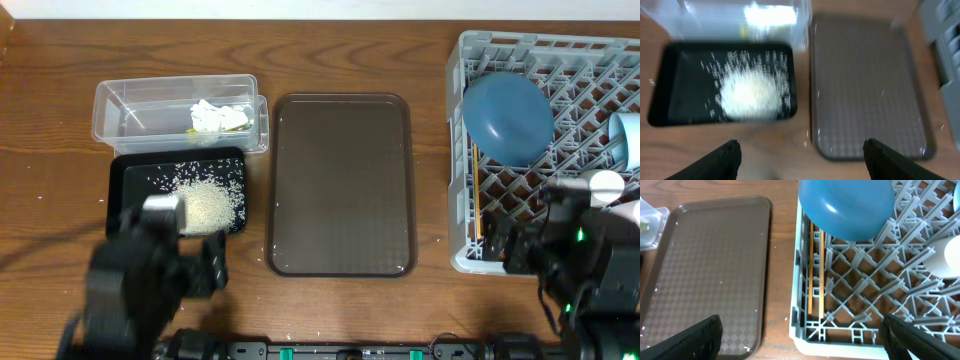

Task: Sort waste into correct bins and load items into the dishwasher rack

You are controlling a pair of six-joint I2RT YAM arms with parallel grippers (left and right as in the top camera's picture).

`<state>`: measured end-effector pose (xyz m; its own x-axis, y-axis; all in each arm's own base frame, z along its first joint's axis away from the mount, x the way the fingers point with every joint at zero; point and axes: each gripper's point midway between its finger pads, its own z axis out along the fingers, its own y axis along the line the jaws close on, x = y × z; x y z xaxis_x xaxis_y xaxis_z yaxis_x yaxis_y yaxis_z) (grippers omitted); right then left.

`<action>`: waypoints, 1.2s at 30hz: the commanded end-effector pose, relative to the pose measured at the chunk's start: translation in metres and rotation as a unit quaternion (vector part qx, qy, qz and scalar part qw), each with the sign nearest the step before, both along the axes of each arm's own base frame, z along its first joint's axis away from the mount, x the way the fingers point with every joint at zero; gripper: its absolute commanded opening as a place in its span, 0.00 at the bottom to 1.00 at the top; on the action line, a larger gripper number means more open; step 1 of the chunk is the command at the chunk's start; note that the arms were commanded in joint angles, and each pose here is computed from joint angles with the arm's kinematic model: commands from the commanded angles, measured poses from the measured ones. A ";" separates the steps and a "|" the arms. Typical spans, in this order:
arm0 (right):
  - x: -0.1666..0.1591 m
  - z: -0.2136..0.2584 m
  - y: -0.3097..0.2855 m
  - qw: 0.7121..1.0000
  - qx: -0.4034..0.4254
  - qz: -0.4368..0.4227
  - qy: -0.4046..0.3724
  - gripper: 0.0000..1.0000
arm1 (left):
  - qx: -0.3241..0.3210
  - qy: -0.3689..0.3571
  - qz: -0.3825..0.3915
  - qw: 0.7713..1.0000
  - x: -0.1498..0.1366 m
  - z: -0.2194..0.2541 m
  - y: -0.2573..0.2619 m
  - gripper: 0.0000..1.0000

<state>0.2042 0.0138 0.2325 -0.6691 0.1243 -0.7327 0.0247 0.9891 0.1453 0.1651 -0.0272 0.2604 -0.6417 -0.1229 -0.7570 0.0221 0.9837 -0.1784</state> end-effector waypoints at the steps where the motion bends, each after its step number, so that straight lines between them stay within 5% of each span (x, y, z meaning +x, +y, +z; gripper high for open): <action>1: -0.007 -0.016 -0.001 1.000 0.007 -0.010 0.004 0.99 | -0.002 -0.051 0.007 0.999 -0.011 0.005 0.005 0.81; 14: -0.035 -0.048 -0.001 0.997 0.007 -0.010 0.081 0.99 | -0.011 -0.111 0.008 0.994 -0.031 0.020 0.007 0.81; 36: -0.043 -0.044 0.001 0.999 0.007 -0.004 0.042 0.99 | -0.011 -0.111 0.008 0.994 -0.031 0.020 0.007 0.81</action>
